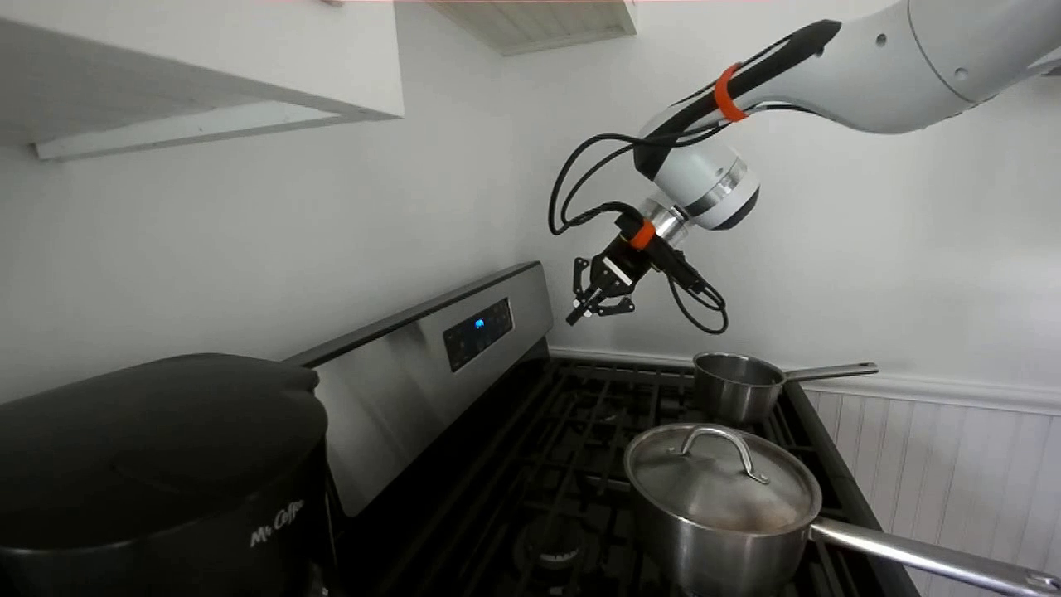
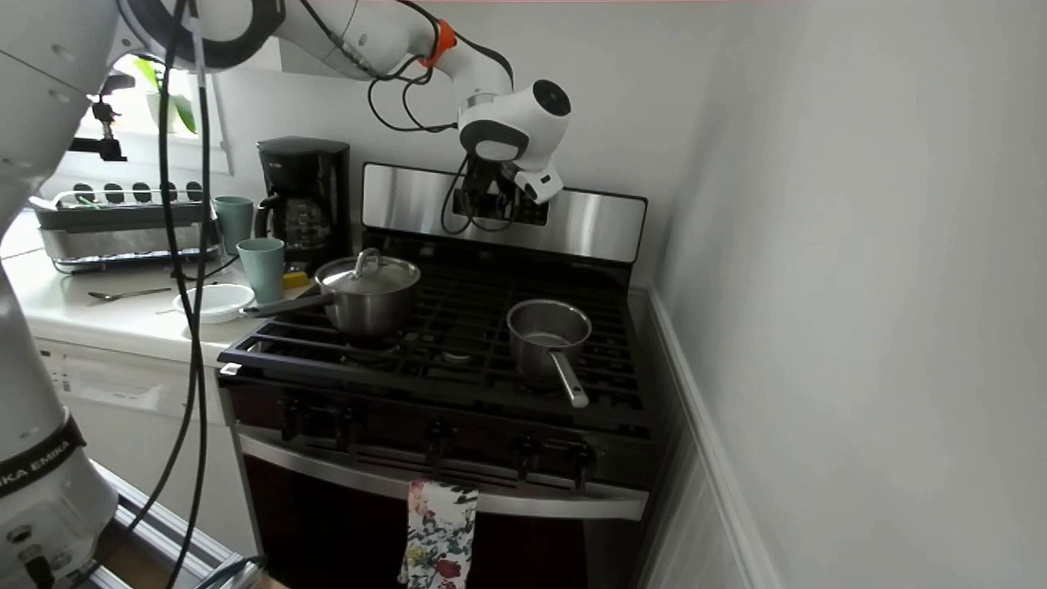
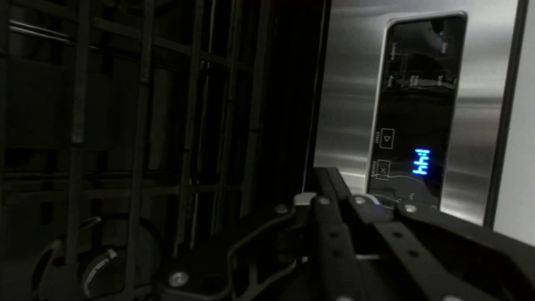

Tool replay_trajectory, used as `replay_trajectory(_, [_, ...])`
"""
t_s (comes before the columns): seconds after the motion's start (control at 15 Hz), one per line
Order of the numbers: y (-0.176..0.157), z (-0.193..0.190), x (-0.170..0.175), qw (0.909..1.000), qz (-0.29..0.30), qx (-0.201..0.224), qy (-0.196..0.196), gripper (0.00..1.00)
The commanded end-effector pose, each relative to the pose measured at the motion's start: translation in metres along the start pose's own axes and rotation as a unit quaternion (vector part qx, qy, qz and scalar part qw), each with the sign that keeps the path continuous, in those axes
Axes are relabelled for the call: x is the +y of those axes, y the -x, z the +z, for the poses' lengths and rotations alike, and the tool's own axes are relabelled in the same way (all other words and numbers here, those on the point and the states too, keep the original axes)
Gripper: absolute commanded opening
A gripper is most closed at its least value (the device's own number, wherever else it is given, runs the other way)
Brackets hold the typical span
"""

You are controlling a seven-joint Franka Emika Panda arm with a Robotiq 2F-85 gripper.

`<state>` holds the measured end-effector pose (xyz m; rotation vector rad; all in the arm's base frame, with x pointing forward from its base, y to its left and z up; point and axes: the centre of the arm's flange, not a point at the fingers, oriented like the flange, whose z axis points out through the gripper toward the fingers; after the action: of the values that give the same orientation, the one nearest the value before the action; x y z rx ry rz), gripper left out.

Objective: Slide the silver pot on the left to the bottom left cooker on the hob of the stove, press the middle left button right under the screen on the stove button display

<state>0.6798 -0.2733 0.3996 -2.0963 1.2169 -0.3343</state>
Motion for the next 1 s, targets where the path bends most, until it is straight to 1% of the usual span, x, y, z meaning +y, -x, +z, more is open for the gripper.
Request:
replay_trajectory(0.0, [0.044, -0.038, 0.025, 0.9986, -0.033, 0.018, 0.038, 0.0])
replay_trajectory(0.33, [0.059, -0.071, 0.04, 0.9915, -0.081, 0.03, 0.097, 0.0])
replay_trajectory(0.53, [0.067, -0.091, 0.048, 0.9858, -0.117, 0.033, 0.115, 0.0])
replay_trajectory(0.73, [0.079, -0.113, 0.05, 0.9777, -0.16, 0.035, 0.132, 0.0])
replay_trajectory(0.93, [0.094, -0.128, 0.048, 0.9683, -0.196, 0.026, 0.152, 0.0])
